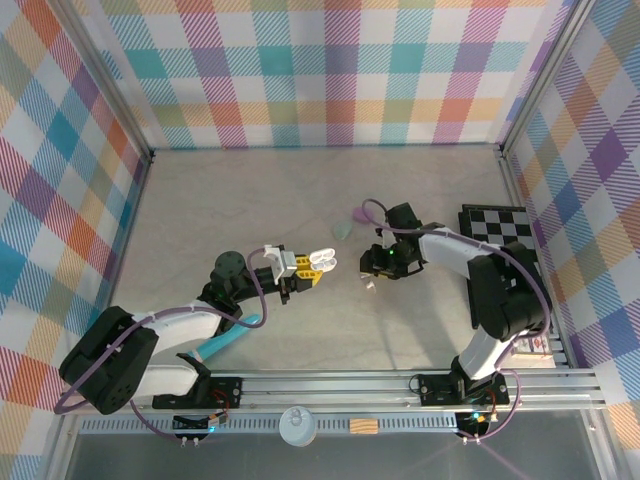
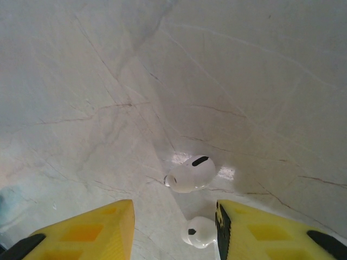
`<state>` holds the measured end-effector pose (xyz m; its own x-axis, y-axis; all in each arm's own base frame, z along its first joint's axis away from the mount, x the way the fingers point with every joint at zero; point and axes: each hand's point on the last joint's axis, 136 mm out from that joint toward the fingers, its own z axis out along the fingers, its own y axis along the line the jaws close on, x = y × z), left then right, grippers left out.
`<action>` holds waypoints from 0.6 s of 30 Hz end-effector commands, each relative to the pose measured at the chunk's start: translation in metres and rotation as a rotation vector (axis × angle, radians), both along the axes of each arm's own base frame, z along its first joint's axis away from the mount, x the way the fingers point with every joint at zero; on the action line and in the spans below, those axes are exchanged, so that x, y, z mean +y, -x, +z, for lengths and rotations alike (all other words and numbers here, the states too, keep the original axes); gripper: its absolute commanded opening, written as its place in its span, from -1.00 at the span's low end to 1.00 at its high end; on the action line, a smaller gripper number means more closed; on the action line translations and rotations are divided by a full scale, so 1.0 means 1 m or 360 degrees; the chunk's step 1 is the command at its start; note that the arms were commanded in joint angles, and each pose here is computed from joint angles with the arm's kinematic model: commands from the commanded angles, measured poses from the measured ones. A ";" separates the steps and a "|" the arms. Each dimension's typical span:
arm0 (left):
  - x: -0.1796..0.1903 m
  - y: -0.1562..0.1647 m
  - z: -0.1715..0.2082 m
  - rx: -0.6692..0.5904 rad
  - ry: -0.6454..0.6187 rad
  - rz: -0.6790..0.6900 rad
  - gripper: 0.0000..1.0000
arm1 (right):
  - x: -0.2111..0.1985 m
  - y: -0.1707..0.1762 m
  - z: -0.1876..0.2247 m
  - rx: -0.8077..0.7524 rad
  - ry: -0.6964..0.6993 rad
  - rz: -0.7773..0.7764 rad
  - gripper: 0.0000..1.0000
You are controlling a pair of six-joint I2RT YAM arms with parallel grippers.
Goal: Insert wireless bluetooth earbuds into charging case
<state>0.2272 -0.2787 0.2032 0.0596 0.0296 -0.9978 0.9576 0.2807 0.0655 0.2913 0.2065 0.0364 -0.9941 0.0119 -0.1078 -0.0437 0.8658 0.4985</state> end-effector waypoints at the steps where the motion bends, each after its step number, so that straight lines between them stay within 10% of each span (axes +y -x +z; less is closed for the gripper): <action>1: 0.001 0.005 0.004 -0.0066 -0.0002 -0.0016 -1.00 | 0.008 0.006 0.000 0.0031 -0.0030 0.0115 -0.13; 18: -0.001 0.004 0.003 -0.0056 -0.0019 -0.0026 -1.00 | 0.005 0.033 -0.005 0.0110 -0.0088 0.0171 -0.18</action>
<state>0.2266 -0.2778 0.1969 0.0380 0.0534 -0.9978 0.9579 0.2823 0.0516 0.2685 0.2090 0.0243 -0.9973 -0.0593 -0.0422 -0.0727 0.8451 0.5297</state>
